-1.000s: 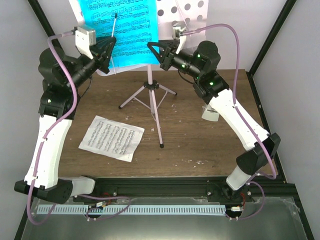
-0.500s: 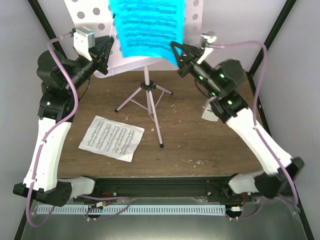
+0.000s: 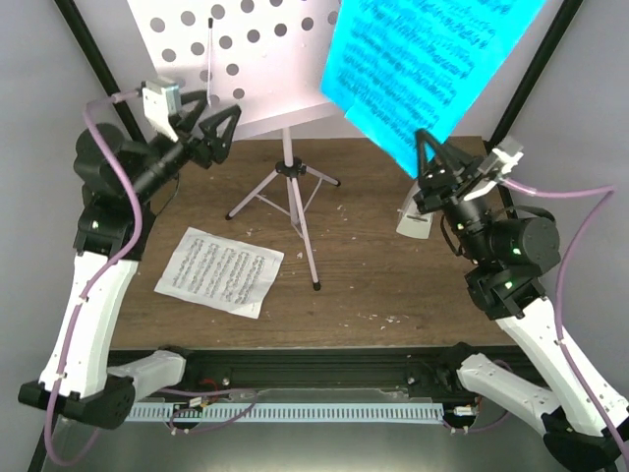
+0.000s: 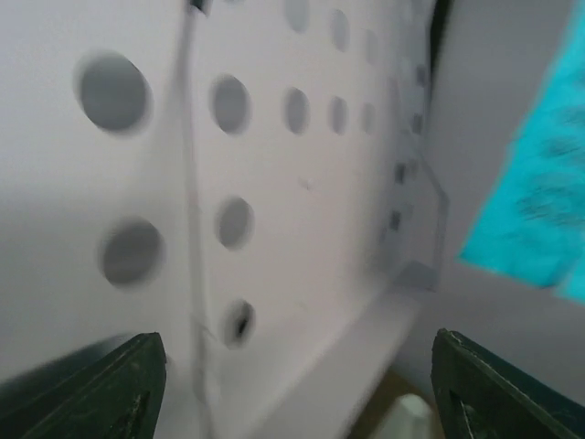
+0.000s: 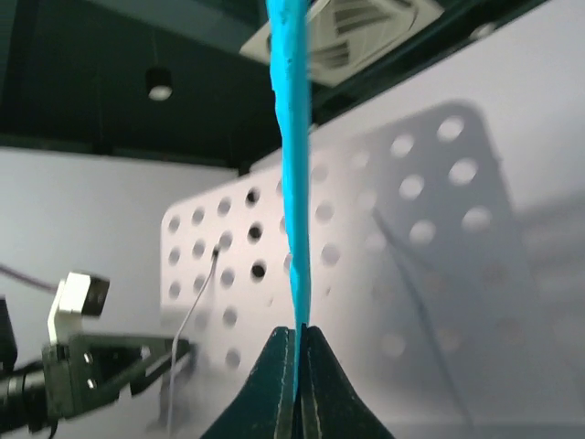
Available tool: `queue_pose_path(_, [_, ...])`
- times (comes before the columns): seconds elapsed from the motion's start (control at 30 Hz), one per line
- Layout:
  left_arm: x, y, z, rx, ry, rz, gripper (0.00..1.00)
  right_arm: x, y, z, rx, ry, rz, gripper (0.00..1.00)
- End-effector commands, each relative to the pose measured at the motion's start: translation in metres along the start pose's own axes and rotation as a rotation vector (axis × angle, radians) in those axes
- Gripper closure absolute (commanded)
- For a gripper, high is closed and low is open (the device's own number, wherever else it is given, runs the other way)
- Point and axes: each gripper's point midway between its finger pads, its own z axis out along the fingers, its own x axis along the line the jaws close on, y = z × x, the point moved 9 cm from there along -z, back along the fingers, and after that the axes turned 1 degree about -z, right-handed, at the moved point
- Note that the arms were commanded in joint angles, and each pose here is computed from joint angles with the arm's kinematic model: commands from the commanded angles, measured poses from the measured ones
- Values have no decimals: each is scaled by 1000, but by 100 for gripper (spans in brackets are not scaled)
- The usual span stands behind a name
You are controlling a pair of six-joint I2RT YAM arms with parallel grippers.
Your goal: Pack up the instrument practice props
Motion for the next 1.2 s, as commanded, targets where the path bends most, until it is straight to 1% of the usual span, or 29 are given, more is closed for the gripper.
queue_pose_path(0.0, [-26, -7, -26, -22, -238, -152, 18, 11, -25, -10, 140, 180, -12, 99])
queue_pose_path(0.1, [-36, -22, -29, 35, -402, -249, 16, 21, -33, -18, 197, 312, -29, 99])
queue_pose_path(0.17, [-37, -32, -27, 85, -443, -301, 15, 26, -38, -24, 226, 386, -30, 99])
queue_pose_path(0.27, [-33, -51, -24, 136, -437, -343, 15, 33, -45, -32, 275, 488, -12, 99])
queue_pose_path(0.4, [-27, -82, -20, 214, -419, -413, 15, 37, -59, -38, 356, 582, 37, 99])
queue_pose_path(0.53, [-30, -104, -21, 269, -464, -469, 16, 39, -73, -40, 424, 656, 72, 99])
queue_pose_path(0.63, [-32, -110, -26, 283, -464, -460, 16, 38, -80, -39, 459, 669, 89, 99])
queue_pose_path(0.8, [-34, -110, -38, 282, -435, -407, 15, 33, -103, -38, 544, 658, 123, 99])
queue_pose_path(1.0, [-37, -102, -45, 277, -427, -352, 14, 22, -140, -47, 652, 590, 184, 99])
queue_pose_path(1.17, [-38, -93, -44, 267, -420, -322, 14, 16, -158, -50, 691, 555, 210, 99])
